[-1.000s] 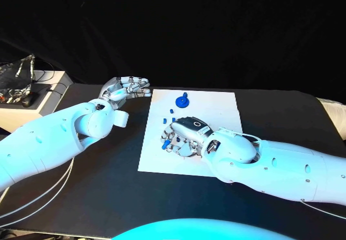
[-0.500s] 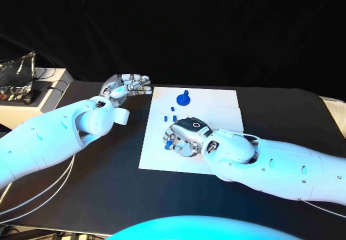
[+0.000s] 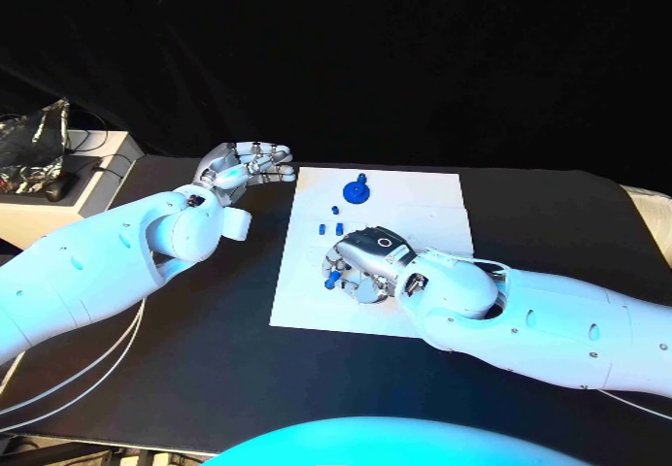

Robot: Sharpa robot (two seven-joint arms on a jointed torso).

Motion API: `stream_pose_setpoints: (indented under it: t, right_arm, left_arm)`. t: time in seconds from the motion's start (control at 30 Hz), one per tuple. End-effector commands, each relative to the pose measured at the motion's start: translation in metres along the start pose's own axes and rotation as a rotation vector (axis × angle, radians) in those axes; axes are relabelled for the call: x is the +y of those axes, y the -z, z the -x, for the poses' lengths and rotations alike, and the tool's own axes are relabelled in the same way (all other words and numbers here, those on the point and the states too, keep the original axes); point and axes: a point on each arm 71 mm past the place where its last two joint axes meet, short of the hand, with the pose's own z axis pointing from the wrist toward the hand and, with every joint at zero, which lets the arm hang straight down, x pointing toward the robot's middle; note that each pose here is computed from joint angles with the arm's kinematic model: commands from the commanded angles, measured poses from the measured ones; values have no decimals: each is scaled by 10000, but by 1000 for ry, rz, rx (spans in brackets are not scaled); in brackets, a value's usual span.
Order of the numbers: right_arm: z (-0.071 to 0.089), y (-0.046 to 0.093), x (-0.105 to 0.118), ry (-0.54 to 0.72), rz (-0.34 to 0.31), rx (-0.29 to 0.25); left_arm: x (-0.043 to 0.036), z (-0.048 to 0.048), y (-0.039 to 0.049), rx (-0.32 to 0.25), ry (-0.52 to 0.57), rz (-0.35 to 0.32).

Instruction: Assemble the parts on the task board

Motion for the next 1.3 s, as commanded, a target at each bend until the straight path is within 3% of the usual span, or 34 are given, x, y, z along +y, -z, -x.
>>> stream_pose_setpoints:
  t: [0.03, 0.8, 1.3]
  right_arm:
    - [-9, 3, -9, 35, -5, 7]
    - [-96, -36, 31, 37, 23, 49]
    - [-78, -10, 35, 5, 46, 1]
  left_arm:
    - [-11, -24, -3, 17, 8, -8]
    - [-13, -17, 3, 15, 6, -7]
    - [-12, -11, 5, 16, 6, -4]
